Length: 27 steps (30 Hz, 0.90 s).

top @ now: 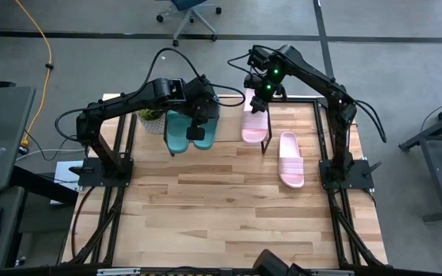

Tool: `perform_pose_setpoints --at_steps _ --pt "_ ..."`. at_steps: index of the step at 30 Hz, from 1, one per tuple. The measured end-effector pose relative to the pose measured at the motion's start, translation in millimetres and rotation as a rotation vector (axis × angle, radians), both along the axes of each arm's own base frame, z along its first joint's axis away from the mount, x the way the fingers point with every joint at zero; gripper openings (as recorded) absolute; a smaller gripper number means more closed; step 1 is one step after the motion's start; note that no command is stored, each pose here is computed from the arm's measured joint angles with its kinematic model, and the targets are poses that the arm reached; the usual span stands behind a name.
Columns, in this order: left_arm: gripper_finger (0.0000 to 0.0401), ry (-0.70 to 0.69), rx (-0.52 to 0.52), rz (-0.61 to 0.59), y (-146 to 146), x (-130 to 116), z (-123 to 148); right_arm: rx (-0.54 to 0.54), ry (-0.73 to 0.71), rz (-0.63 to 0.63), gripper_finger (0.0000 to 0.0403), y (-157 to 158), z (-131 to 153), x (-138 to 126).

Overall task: Pick and place slides into the shelf
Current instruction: Adjust the pink slide on the shelf

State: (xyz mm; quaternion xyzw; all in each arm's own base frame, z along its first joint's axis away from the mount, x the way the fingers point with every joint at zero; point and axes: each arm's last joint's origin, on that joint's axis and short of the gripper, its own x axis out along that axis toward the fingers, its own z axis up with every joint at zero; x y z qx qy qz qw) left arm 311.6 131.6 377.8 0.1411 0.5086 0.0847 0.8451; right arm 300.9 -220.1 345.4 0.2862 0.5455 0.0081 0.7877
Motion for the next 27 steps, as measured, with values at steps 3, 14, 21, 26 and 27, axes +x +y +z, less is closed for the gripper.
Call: perform_pose_setpoints --at_steps 3,14,21,26,27 --pt "0.0 0.0 0.0 0.0 0.0 0.0 0.0 0.011 -0.008 0.005 0.0 0.7 0.2 0.3" --pt "0.0 0.015 -0.007 0.001 -0.4 -1.1 -1.0 0.041 -0.027 0.003 0.0 1.4 0.8 0.6" --pt "0.0 0.015 -0.008 0.003 -0.5 -1.1 -1.1 0.039 -0.026 0.002 0.0 1.4 0.9 0.5" --pt "0.0 0.017 -0.009 0.003 -0.5 -1.3 -1.2 0.035 -0.029 0.009 0.0013 1.5 1.1 0.4" --pt "0.0 0.018 -0.009 0.003 -0.6 -1.3 -1.2 0.035 -0.029 0.009 0.0018 1.5 1.1 0.4"
